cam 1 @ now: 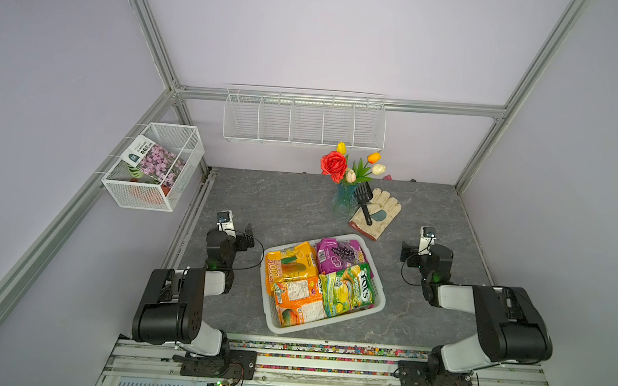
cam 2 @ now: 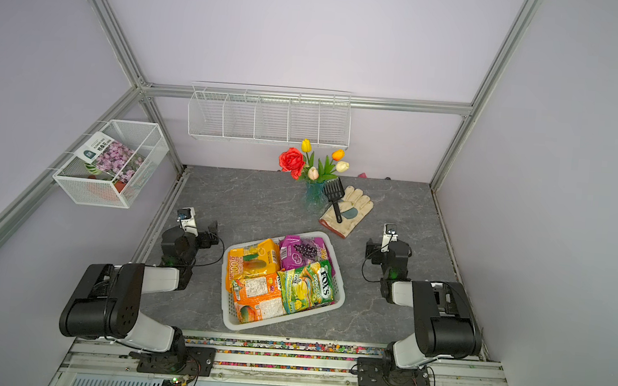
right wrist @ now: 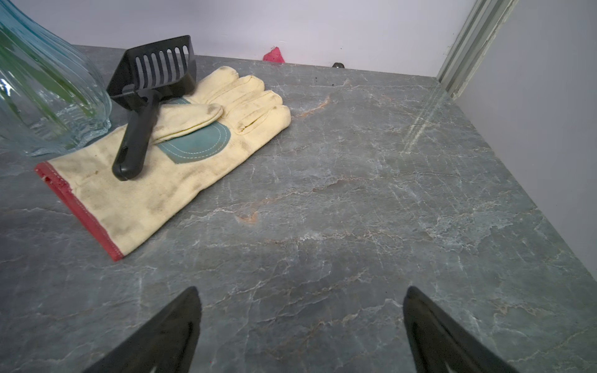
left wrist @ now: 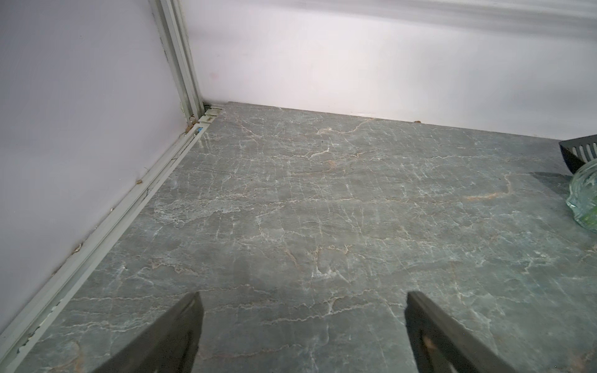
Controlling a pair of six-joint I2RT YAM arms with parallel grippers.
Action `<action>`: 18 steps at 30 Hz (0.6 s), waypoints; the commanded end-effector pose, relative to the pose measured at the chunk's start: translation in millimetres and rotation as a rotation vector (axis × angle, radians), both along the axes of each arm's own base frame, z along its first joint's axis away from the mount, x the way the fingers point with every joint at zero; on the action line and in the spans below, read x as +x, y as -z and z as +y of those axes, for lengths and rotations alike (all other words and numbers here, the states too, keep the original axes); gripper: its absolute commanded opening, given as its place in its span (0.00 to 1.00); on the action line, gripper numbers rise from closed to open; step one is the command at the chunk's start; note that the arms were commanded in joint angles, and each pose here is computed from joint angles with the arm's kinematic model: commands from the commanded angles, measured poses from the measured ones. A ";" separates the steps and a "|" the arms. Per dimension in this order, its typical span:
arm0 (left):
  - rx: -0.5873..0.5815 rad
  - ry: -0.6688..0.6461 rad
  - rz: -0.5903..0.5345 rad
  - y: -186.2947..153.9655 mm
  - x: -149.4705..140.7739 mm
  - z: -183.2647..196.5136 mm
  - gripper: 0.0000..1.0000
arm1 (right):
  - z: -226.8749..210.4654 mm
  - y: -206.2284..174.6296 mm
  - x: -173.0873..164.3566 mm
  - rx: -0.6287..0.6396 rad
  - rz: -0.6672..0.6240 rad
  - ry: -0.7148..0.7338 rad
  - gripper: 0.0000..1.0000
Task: Put the candies in the basket
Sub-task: Reset both arms
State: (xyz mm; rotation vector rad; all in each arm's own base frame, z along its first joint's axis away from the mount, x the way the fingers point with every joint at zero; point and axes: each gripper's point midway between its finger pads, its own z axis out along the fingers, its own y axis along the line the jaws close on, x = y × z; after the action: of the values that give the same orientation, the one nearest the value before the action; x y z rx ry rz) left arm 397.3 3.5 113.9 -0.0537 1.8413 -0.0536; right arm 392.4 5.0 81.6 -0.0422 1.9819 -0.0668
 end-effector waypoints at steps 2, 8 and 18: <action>-0.011 -0.019 -0.017 -4.4 2.0 4.1 1.00 | -3.2 -7.9 3.2 0.008 -0.014 0.024 0.99; -0.006 -0.009 -0.013 -4.2 2.0 2.6 1.00 | -3.6 -7.5 3.0 0.009 -0.012 0.025 0.99; -0.006 -0.009 -0.010 -3.3 1.8 2.7 1.00 | -3.1 -7.8 3.3 0.010 -0.012 0.024 0.99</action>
State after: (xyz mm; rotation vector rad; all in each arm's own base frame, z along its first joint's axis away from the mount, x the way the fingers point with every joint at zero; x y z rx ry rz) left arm 397.2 4.0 113.7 -0.0593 1.8419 -0.0534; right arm 390.5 4.6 77.3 -0.0421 2.0010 -0.0687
